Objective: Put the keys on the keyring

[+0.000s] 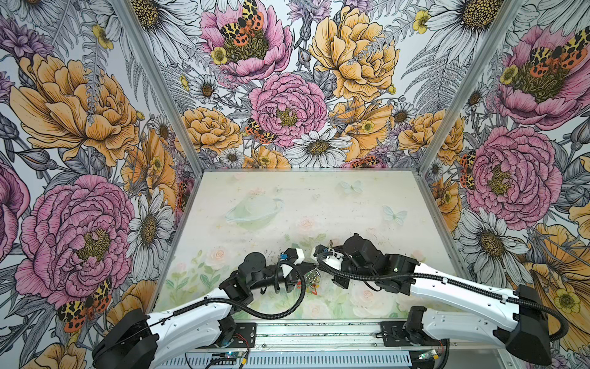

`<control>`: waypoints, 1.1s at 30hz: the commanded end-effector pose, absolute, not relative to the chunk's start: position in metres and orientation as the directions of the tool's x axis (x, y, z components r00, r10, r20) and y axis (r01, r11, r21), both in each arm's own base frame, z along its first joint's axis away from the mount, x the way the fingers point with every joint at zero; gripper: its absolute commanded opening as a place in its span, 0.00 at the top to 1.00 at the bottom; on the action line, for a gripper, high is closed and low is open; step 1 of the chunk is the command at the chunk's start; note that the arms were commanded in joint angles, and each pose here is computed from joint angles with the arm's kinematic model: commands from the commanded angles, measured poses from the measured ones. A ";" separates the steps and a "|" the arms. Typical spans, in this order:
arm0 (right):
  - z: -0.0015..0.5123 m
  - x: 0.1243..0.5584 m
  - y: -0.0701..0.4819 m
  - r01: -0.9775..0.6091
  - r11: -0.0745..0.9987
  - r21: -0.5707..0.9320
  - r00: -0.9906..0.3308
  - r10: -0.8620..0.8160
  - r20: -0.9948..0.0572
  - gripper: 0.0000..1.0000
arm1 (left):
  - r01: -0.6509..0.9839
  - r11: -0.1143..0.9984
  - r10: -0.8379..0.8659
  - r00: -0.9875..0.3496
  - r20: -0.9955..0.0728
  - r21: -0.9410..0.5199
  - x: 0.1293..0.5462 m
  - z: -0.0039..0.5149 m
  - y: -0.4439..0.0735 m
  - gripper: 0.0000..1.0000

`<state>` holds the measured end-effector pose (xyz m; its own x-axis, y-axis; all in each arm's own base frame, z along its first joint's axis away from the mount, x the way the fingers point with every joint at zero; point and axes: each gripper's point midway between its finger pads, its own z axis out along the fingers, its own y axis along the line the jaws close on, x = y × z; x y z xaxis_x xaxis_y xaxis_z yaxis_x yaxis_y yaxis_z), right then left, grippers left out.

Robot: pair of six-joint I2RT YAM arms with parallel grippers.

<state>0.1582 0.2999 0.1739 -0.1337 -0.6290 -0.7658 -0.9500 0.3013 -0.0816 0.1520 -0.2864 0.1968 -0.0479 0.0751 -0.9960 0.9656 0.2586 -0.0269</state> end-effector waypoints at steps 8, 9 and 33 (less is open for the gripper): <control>0.182 0.159 0.317 -0.953 0.299 -0.045 -0.136 -0.555 -0.821 0.93 | 0.973 0.229 -0.074 -0.006 -0.997 -0.023 0.148 0.231 -0.287 1.00; 0.184 0.159 0.318 -0.953 0.300 -0.040 -0.137 -0.544 -0.828 0.93 | 0.972 0.235 -0.073 -0.005 -0.997 -0.022 0.149 0.231 -0.287 1.00; 0.192 0.208 0.251 -0.801 0.596 -0.059 -0.211 -0.374 -0.903 0.73 | 0.967 0.253 -0.088 0.053 -0.995 0.029 0.146 0.234 -0.276 1.00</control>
